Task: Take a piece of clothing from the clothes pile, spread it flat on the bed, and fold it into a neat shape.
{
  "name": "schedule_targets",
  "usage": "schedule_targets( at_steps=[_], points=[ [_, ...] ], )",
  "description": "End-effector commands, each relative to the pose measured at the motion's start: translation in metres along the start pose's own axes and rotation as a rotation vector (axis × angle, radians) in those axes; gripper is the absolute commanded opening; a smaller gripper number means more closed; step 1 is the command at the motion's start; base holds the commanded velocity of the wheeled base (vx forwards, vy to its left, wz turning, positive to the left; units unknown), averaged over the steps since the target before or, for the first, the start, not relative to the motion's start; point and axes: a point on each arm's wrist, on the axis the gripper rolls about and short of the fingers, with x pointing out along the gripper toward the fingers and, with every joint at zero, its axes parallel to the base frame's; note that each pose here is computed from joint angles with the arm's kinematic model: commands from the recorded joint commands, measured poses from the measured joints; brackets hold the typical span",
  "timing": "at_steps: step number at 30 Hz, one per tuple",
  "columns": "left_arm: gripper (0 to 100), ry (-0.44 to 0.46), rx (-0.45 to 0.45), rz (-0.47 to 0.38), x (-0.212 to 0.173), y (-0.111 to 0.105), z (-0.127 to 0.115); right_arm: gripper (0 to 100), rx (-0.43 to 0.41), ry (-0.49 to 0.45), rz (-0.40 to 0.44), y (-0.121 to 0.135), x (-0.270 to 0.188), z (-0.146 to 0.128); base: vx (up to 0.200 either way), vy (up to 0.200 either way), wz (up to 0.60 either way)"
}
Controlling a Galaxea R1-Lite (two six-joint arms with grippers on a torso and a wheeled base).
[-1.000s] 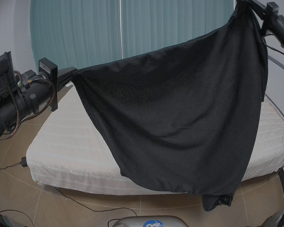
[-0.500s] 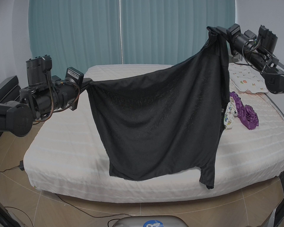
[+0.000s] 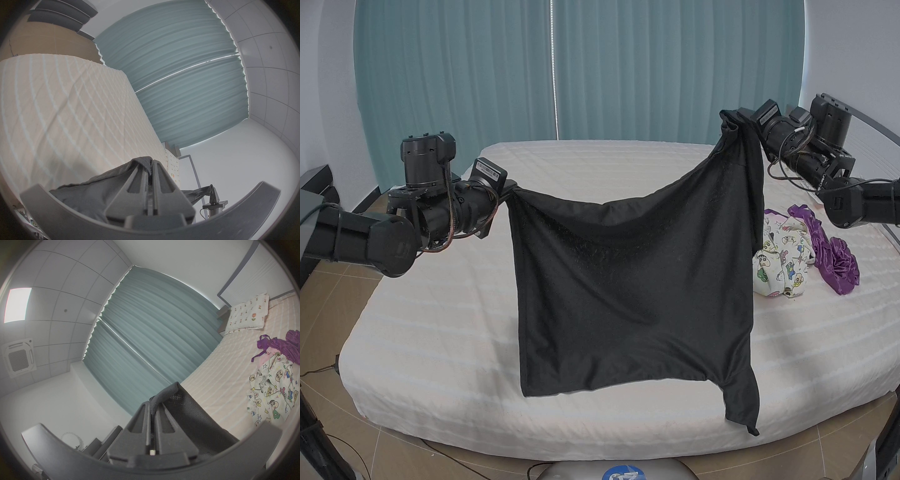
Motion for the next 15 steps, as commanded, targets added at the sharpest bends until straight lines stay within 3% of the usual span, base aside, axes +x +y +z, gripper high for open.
schedule_targets(
  at_steps=[1,10,11,12,13,15],
  points=[
    [0,0.010,0.009,0.051,0.030,0.022,-0.006,0,0.006,0.040,-0.076,-0.034,0.013,-0.033,0.000,0.000,0.00],
    [0,-0.111,0.075,0.138,0.074,0.053,0.004,0,0.008,0.041,-0.109,-0.061,0.029,-0.072,0.000,0.000,0.00],
    [100,-0.125,0.080,0.140,0.077,0.054,0.006,0,0.008,0.046,-0.115,-0.064,0.030,-0.075,0.000,0.000,0.00],
    [100,-0.147,0.086,0.151,0.081,0.058,0.009,0,0.008,0.051,-0.118,-0.068,0.033,-0.080,0.000,0.000,0.00],
    [100,-0.147,0.086,0.151,0.081,0.058,0.009,100,0.008,0.051,-0.118,-0.068,0.033,-0.080,0.000,0.000,0.00],
    [100,-0.169,0.123,0.172,0.092,0.070,0.015,100,0.007,0.065,-0.135,-0.082,0.040,-0.093,0.000,0.000,0.00]
  ],
)
